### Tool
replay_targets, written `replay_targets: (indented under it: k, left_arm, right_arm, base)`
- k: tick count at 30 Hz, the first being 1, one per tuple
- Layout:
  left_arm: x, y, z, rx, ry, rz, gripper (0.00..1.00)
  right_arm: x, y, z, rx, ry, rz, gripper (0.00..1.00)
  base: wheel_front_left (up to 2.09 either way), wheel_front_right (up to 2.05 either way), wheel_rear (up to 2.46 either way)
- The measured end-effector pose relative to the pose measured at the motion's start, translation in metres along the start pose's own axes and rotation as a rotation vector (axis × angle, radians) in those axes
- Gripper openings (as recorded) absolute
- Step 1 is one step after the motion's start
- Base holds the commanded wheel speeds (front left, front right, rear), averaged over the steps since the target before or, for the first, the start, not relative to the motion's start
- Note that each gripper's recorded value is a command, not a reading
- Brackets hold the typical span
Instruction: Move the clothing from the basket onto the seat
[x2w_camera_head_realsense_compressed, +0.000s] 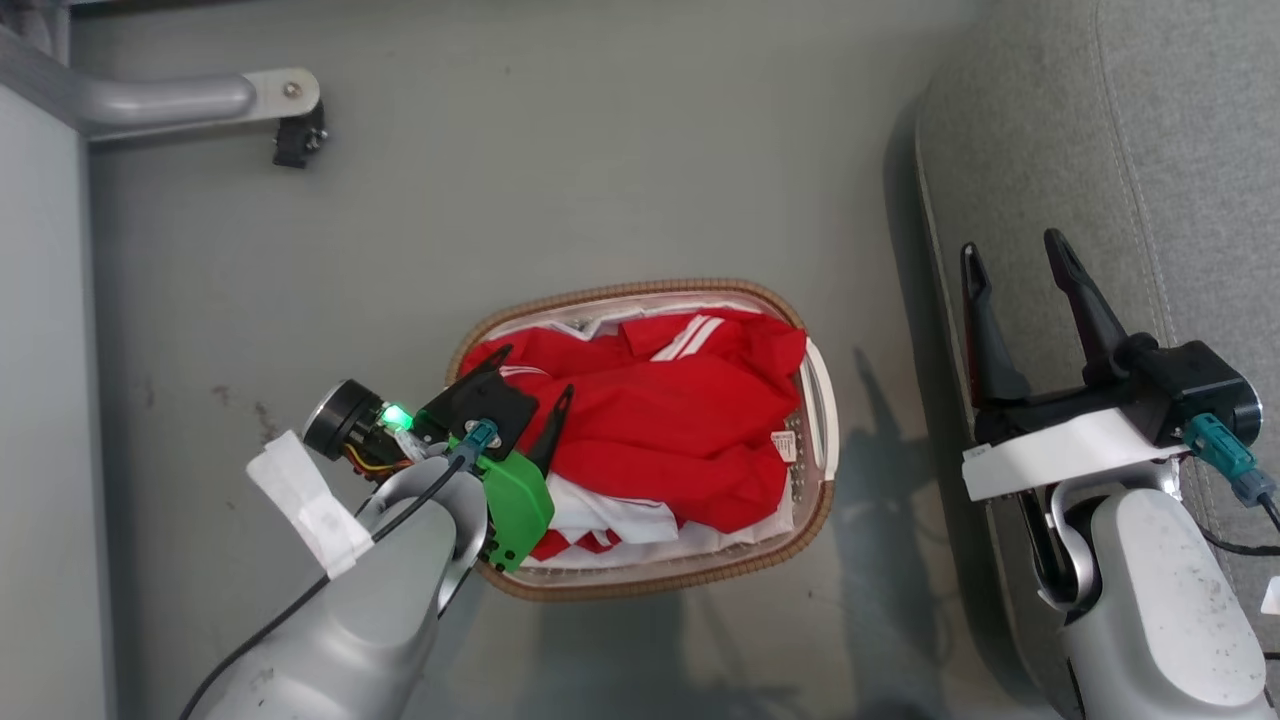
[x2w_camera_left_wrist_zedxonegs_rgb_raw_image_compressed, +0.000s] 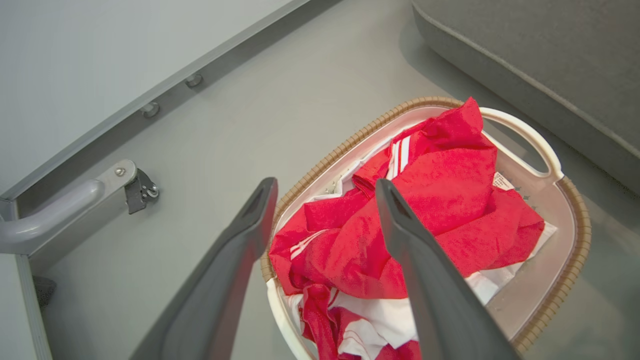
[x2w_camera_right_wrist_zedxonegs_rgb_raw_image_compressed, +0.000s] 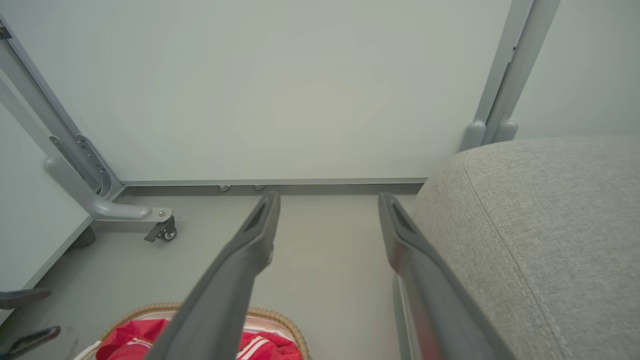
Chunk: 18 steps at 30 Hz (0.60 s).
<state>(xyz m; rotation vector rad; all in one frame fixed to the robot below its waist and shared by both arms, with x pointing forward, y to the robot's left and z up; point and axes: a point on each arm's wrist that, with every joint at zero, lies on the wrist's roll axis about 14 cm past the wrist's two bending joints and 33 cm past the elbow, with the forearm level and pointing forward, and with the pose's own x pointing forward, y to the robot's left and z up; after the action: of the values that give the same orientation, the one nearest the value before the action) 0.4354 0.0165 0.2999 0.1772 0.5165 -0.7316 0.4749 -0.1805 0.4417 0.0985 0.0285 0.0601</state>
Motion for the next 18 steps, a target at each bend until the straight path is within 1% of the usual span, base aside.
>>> replay_targets:
  k: [5,11,15,18]
  left_arm:
    - [0.028,-0.015,-0.041,0.051,0.155,-0.12,1.0]
    - [0.049,-0.027,-0.082,0.124,0.289,-0.239,1.0]
    - [0.064,-0.022,-0.102,0.142,0.35,-0.273,1.0]
    - [0.072,-0.022,-0.117,0.176,0.395,-0.303,1.0]
  right_arm:
    - [0.009,-0.009,-0.022,0.013,0.04,-0.017,1.0]
    - [0.013,-0.02,-0.048,0.027,0.092,-0.042,1.0]
    - [0.012,-0.026,-0.066,0.034,0.133,-0.055,1.0]
    - [0.008,-0.029,-0.079,0.038,0.167,-0.063,1.0]
  base:
    - [0.0,0.0,0.0]
    - [0.0,0.0,0.0]
    - [0.0,0.0,0.0]
    - [0.0,0.0,0.0]
